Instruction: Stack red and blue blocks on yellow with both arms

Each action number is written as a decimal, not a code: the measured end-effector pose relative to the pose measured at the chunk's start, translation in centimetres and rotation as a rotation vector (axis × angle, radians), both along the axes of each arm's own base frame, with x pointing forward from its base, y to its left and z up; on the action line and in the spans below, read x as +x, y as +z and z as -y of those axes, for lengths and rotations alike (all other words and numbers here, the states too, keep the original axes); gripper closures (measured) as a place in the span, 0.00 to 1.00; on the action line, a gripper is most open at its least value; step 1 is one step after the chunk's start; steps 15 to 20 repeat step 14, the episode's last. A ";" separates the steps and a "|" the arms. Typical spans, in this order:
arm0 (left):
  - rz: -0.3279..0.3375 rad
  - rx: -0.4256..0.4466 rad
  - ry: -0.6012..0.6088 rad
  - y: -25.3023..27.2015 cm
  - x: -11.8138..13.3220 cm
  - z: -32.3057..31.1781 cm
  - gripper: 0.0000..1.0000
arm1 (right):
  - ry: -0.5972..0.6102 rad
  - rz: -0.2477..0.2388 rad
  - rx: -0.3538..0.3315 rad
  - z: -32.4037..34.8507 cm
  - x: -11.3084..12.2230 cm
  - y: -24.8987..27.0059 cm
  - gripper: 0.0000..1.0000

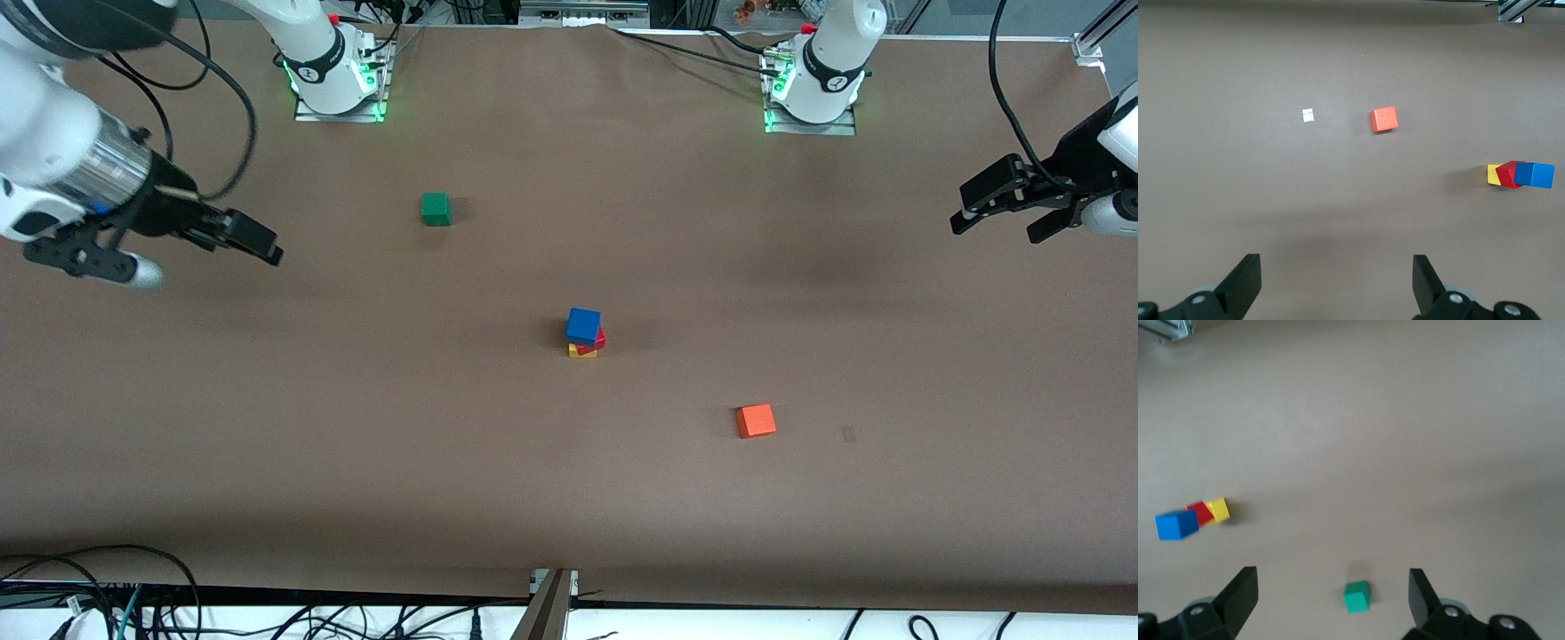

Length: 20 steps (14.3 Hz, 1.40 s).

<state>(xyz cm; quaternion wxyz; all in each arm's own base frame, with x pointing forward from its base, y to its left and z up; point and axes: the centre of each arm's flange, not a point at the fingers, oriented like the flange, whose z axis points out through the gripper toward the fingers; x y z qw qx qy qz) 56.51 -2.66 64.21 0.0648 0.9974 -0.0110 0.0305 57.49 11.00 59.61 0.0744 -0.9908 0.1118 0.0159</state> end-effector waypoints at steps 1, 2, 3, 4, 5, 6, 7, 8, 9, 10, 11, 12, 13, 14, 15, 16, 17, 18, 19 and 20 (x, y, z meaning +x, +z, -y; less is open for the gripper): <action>0.000 0.000 0.000 0.0 0.0 0.0 0.00 | 0.028 -0.001 -0.014 0.6 -0.8 -0.1 0.00; 0.000 0.000 0.000 0.0 0.0 0.0 0.00 | 0.065 0.000 -0.045 1.1 -1.4 -0.3 0.00; 0.000 0.000 0.000 0.0 0.0 0.0 0.00 | 0.104 0.001 -0.075 1.2 -1.7 -0.5 0.00; 0.000 0.000 0.000 0.0 0.0 0.0 0.00 | 0.140 0.001 -0.099 1.1 -1.9 -0.6 0.00; -0.001 0.000 0.001 0.0 0.0 0.0 0.00 | 0.168 -0.001 -0.116 1.0 -2.1 -0.7 0.00; -0.003 0.000 0.003 -0.1 0.0 -0.1 0.00 | 0.183 -0.006 -0.126 1.2 -2.2 -0.7 0.00; -0.006 0.000 0.005 -0.3 0.1 -0.3 0.00 | 0.195 -0.009 -0.128 1.6 -2.2 -0.8 0.00; -0.010 0.001 0.007 -0.5 0.2 -0.4 0.00 | 0.207 -0.010 -0.131 2.0 -2.1 -0.8 0.00; -0.012 0.001 0.010 -0.7 0.3 -0.5 0.00 | 0.219 -0.009 -0.135 2.2 -2.1 -0.8 0.00; -0.014 0.001 0.011 -0.8 0.4 -0.6 0.00 | 0.232 -0.008 -0.138 2.4 -2.1 -0.8 0.00; -0.014 0.001 0.012 -0.9 0.5 -0.6 0.00 | 0.239 -0.007 -0.139 2.4 -2.1 -0.8 0.00; -0.012 0.001 0.012 -1.0 0.5 -0.6 0.00 | 0.242 -0.007 -0.139 2.4 -2.1 -0.8 0.00; -0.009 0.001 0.012 -1.0 0.6 -0.6 0.00 | 0.242 -0.006 -0.139 2.4 -2.1 -0.8 0.00; -0.007 0.001 0.013 -1.0 0.6 -0.6 0.00 | 0.243 -0.006 -0.139 2.4 -2.1 -0.8 0.00; -0.007 0.001 0.013 -1.0 0.6 -0.6 0.00 | 0.243 -0.006 -0.139 2.4 -2.1 -0.8 0.00; -0.007 0.001 0.013 -1.0 0.6 -0.6 0.00 | 0.243 -0.006 -0.139 2.4 -2.1 -0.8 0.00; -0.007 0.001 0.013 -1.0 0.6 -0.6 0.00 | 0.243 -0.006 -0.139 2.4 -2.1 -0.8 0.00; -0.007 0.001 0.013 -1.0 0.6 -0.6 0.00 | 0.243 -0.006 -0.139 2.4 -2.1 -0.8 0.00; -0.007 0.001 0.013 -1.0 0.6 -0.6 0.00 | 0.243 -0.006 -0.139 2.4 -2.1 -0.8 0.00; -0.007 0.001 0.013 -1.0 0.6 -0.6 0.00 | 0.243 -0.006 -0.139 2.4 -2.1 -0.8 0.00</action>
